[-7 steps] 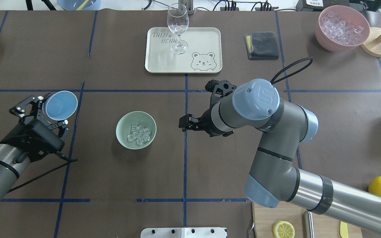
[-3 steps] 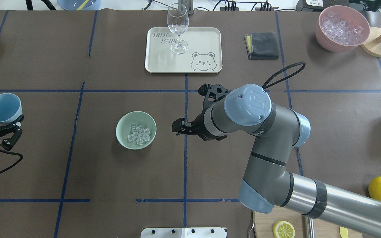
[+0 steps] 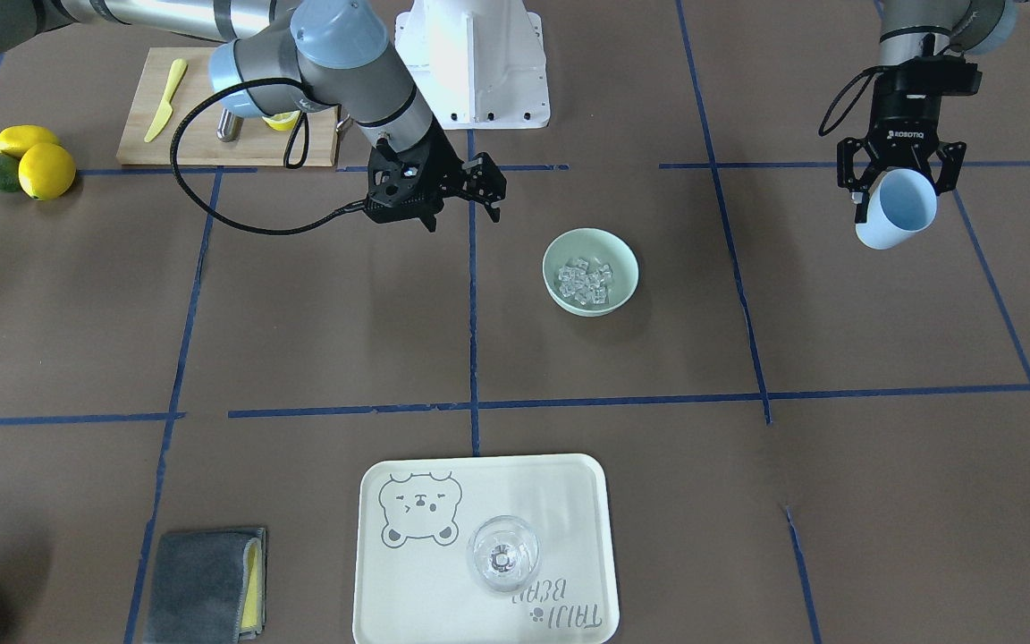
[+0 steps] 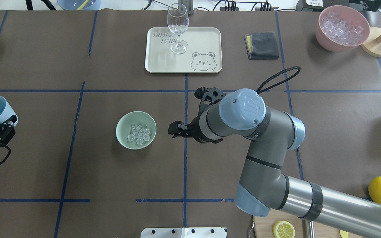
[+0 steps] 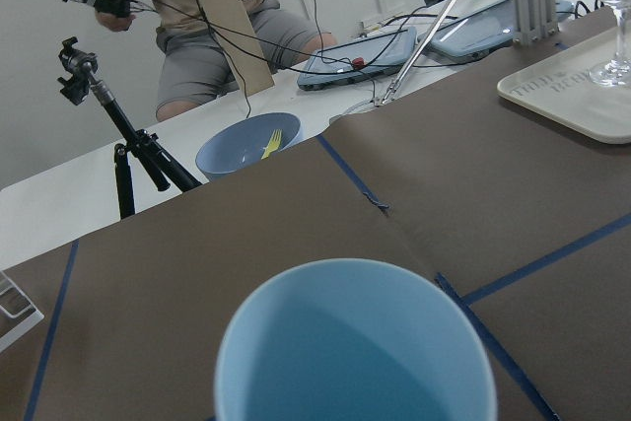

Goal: Pour ice into bowl

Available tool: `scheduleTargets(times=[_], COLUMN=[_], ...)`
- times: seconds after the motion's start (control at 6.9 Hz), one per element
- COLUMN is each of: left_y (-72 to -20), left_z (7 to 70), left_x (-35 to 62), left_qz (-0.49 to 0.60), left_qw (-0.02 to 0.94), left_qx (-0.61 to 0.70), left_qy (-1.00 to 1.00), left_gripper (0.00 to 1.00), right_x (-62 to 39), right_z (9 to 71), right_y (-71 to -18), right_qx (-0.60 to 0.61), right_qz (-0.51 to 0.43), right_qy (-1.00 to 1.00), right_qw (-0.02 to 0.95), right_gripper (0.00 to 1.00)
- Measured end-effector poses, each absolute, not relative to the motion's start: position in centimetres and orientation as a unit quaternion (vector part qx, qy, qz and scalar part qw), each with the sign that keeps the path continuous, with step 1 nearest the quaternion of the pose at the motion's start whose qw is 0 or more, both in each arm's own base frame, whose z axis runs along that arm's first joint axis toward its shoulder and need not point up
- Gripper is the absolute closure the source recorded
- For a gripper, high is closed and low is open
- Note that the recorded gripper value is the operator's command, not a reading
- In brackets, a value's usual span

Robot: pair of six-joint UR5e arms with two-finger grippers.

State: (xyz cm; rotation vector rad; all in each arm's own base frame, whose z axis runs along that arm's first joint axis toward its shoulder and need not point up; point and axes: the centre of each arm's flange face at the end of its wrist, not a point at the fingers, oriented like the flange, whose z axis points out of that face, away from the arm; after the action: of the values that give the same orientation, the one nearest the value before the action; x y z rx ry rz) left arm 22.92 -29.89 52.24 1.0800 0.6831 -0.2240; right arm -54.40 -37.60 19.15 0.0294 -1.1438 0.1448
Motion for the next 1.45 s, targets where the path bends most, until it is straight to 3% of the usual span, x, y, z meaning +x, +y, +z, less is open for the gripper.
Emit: scheduleTargets(times=[0.44, 0.87, 1.16, 1.31, 1.45], left_y=[-31.4, -32.5, -32.5, -32.5, -32.5], left_z=[56.2, 59.1, 59.5, 59.5, 59.5], left_x=[22.9, 24.1, 24.5, 24.7, 24.9], left_qz=[-0.196, -0.217, -0.222, -0.224, -0.223], left_qw=[0.769, 0.753, 0.752, 0.752, 0.752], left_qx=[0.553, 0.588, 0.587, 0.586, 0.585], left_qy=[0.253, 0.202, 0.203, 0.205, 0.207], left_gripper=[1.0, 1.0, 1.0, 1.0, 1.0], right_x=[-55.1, -62.8, -67.3, -68.8, -69.8], right_z=[17.8, 13.1, 12.2, 12.6, 13.2], right_y=[-37.9, -41.8, -43.0, -42.9, -42.5], right_qx=[0.015, 0.025, 0.025, 0.024, 0.021], right_qz=[0.069, 0.083, 0.087, 0.085, 0.082], right_qy=[-0.545, -0.522, -0.496, -0.484, -0.476], right_qw=[0.836, 0.849, 0.864, 0.87, 0.876], right_gripper=[0.0, 0.01, 0.07, 0.15, 0.61])
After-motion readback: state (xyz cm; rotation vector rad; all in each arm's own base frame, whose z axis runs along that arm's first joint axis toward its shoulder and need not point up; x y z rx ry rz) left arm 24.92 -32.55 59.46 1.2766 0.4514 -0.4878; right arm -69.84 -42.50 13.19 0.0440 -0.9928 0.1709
